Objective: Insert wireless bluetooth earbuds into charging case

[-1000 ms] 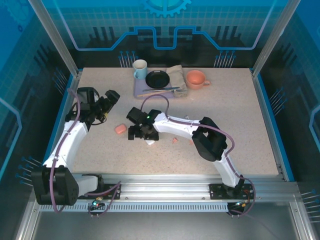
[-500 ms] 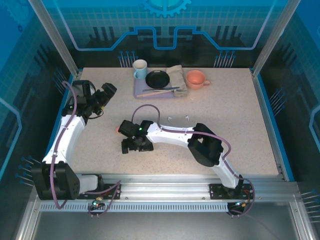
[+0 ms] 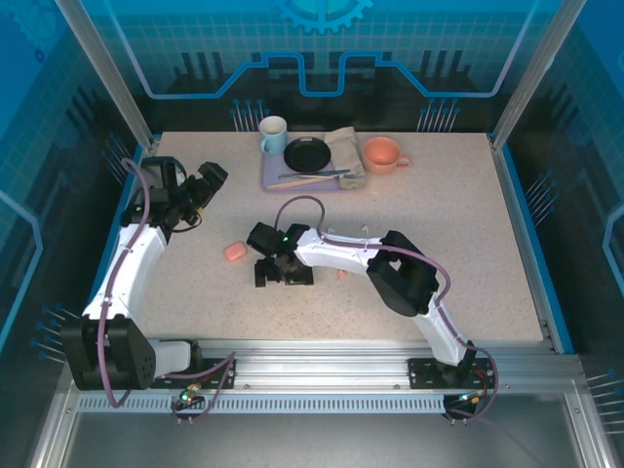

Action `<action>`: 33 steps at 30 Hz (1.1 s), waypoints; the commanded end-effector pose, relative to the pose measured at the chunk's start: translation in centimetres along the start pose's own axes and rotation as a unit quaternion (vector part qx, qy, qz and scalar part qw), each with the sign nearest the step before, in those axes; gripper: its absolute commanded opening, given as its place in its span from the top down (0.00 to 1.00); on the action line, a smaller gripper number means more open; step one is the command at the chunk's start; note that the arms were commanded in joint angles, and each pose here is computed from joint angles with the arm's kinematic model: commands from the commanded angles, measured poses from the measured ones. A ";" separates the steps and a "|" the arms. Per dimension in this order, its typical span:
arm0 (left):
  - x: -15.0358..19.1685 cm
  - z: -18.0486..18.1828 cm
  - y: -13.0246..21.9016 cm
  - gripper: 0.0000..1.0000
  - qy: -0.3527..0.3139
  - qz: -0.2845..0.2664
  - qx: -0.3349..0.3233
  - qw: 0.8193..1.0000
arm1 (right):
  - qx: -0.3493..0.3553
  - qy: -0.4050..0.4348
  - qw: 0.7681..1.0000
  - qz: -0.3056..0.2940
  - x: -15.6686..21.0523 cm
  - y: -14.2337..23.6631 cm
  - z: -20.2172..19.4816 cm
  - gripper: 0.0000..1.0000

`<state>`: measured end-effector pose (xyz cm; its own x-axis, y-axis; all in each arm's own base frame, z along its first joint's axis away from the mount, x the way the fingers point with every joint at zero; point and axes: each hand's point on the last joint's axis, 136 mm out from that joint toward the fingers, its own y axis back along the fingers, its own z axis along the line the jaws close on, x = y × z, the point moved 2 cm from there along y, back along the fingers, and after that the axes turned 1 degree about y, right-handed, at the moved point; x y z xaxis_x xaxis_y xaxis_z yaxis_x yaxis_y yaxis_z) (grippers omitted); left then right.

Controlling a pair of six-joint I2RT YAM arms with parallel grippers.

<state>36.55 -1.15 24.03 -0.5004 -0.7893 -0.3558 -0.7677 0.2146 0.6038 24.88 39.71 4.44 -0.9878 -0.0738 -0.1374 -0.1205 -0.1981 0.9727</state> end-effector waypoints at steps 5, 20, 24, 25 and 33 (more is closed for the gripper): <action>-0.5 -0.5 0.5 0.01 -0.002 -0.003 0.012 1.000 | 0.012 0.011 1.000 -0.013 -1.1 2.6 -1.7 0.03; -0.2 1.8 -0.8 0.01 0.018 -0.008 -0.025 0.999 | 0.131 -0.158 0.977 -0.049 -3.5 3.7 -3.4 0.03; -0.4 1.9 -0.9 0.01 0.019 -0.010 -0.025 0.999 | 0.141 -0.173 0.973 -0.051 -4.0 3.1 -3.4 0.03; -0.4 1.9 -0.9 0.01 0.021 -0.010 -0.026 0.999 | 0.137 -0.173 0.974 -0.053 -4.1 3.2 -3.3 0.03; -0.8 2.1 -1.1 0.01 0.026 -0.009 -0.020 0.999 | 0.140 -0.161 0.976 -0.033 -4.0 0.5 -3.0 0.05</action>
<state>36.87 0.07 22.78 -0.4731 -0.8093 -0.3481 -0.7624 0.1781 0.6221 28.73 37.22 5.15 -0.9552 0.2330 -0.1824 -0.1713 0.0669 0.9829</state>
